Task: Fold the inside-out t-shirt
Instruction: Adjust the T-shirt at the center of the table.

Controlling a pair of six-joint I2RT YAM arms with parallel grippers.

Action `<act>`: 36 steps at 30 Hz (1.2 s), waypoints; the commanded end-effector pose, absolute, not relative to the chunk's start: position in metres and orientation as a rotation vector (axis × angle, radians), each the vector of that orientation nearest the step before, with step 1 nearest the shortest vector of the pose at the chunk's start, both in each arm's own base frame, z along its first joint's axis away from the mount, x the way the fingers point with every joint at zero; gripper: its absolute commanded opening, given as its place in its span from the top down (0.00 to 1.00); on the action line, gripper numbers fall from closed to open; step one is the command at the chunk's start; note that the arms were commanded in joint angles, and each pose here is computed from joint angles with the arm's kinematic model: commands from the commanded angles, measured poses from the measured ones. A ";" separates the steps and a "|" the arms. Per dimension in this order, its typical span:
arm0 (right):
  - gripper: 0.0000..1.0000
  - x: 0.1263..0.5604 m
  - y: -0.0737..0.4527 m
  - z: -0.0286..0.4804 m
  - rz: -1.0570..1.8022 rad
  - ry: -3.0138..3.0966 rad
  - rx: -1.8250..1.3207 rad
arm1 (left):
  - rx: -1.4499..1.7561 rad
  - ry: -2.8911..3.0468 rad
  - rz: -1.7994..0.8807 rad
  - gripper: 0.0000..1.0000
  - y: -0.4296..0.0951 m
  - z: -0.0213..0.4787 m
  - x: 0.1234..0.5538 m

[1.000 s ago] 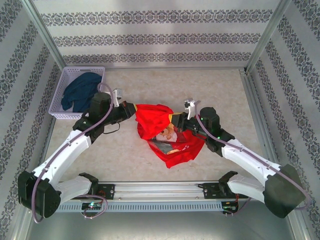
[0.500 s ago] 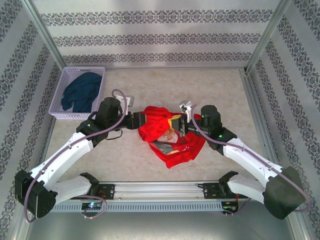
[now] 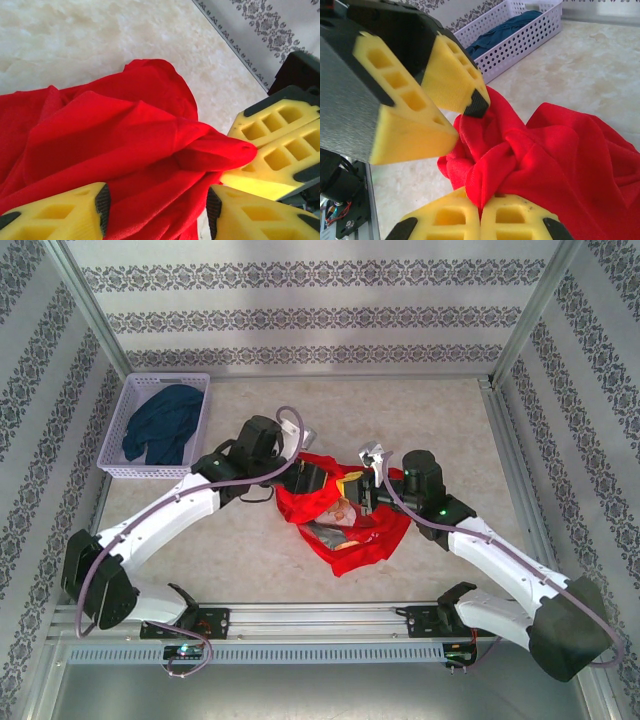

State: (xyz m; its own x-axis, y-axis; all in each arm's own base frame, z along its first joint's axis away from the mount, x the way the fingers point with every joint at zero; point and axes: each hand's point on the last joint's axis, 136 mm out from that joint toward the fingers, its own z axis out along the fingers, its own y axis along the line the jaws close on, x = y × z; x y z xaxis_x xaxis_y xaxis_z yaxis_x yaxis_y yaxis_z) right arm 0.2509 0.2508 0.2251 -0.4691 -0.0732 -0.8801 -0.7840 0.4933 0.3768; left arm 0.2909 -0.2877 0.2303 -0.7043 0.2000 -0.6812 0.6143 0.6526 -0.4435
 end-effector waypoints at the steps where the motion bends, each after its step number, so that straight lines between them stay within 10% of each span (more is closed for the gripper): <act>1: 1.00 0.252 0.249 0.250 1.018 1.787 -0.736 | 0.718 2.262 -0.945 0.55 -0.296 0.236 0.282; 11: 1.00 0.252 0.244 0.244 0.985 1.807 -0.726 | 0.687 2.261 -0.919 1.00 -0.295 0.237 0.289; 23: 0.93 0.262 0.211 0.222 0.838 1.931 -0.547 | 0.484 1.975 -1.065 1.00 -0.247 0.316 0.274; 36: 0.99 0.261 0.204 0.165 0.764 2.156 -0.400 | 0.661 1.954 -1.303 1.00 -0.263 0.271 0.221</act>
State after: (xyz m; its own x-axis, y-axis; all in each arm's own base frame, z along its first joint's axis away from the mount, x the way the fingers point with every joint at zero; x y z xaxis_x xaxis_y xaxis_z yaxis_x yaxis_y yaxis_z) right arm 0.2521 0.2306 0.2111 -0.5213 -0.0273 -0.8529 -0.6798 0.6175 0.3957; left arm 0.2417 -0.2503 0.2688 -0.6561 -0.0023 -0.7547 0.6640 0.4734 -0.5788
